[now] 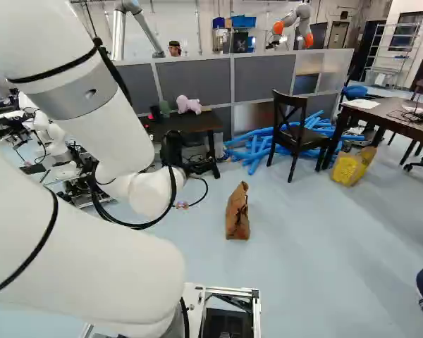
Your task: Pick up the bag on the ground and place it on the table
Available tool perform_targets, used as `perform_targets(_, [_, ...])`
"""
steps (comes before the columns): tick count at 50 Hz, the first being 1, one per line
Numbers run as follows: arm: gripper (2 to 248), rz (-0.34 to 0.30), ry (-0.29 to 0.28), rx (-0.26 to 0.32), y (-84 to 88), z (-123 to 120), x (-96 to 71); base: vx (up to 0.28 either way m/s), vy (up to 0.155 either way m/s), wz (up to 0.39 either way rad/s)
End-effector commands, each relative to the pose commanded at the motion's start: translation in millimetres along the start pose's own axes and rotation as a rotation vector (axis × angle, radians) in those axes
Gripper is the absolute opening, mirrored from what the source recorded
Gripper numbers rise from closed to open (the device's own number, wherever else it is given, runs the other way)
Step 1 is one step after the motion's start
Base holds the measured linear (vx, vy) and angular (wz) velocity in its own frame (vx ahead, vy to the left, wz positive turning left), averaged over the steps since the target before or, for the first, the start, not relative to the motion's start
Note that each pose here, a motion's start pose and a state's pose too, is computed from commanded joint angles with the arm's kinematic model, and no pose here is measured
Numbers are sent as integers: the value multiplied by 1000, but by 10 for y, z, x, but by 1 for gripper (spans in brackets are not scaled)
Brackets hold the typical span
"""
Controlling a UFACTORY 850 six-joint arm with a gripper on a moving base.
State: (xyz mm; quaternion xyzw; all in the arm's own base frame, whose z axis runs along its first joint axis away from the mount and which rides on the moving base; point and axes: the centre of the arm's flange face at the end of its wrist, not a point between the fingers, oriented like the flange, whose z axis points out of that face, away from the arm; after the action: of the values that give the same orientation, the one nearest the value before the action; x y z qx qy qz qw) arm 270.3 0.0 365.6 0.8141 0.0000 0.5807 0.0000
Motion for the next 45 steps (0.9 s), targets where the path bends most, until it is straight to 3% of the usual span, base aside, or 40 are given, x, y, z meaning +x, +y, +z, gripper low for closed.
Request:
perform_targets(30, [247, 0, 0, 0, 0, 0, 0, 164, -195, 4])
perform_targets(45, [247, 0, 0, 0, 0, 0, 0, 150, -110, -1])
